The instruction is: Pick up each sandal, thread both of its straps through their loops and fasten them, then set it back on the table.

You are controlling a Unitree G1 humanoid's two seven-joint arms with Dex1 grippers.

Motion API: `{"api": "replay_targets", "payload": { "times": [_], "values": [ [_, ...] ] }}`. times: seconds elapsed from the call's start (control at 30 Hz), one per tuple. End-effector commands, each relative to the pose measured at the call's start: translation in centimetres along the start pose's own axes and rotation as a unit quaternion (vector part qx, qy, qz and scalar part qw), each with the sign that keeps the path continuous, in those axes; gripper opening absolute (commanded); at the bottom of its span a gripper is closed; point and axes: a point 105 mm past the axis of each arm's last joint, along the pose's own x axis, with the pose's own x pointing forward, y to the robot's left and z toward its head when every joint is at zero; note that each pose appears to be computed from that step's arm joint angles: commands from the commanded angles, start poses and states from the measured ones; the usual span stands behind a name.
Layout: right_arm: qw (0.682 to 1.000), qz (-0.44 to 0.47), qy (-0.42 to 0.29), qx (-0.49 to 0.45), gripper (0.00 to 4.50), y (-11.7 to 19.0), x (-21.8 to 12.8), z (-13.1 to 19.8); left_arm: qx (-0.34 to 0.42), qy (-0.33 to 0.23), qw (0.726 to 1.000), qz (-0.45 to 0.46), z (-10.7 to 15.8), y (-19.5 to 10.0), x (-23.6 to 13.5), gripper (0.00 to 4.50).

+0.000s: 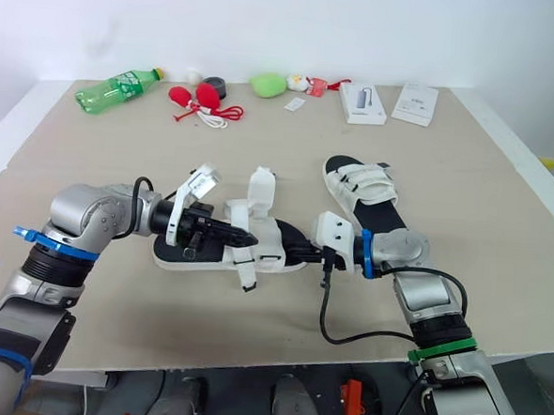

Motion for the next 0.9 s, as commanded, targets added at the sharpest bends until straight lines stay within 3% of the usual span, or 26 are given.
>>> {"api": "replay_targets", "payload": {
  "times": [0.03, 0.37, 0.8, 0.83, 0.9],
  "values": [
    [1.000, 0.009, 0.011, -0.007, 0.00, 0.2, 0.1, -0.2, 0.029, -0.003, 1.000, -0.005, 0.9, -0.6, -0.1, 0.02],
    [1.000, 0.008, 0.013, -0.009, 0.00, 0.2, -0.1, -0.3, 0.017, 0.018, 1.000, -0.012, -0.9, -0.7, 0.4, 0.02],
    [1.000, 0.011, 0.013, -0.011, 0.00, 0.2, 0.2, -0.3, 0.024, 0.015, 1.000, 0.000, -0.3, -0.2, 0.3, 0.02],
    [1.000, 0.011, 0.014, -0.012, 0.00, 0.2, 0.2, -0.3, 0.025, 0.016, 1.000, -0.006, -0.2, -0.5, 0.3, 0.57],
    [1.000, 0.011, 0.014, -0.013, 0.00, 0.2, 0.2, -0.4, 0.034, 0.013, 0.999, -0.008, 0.2, -0.7, 0.1, 1.19]
  ]
}}
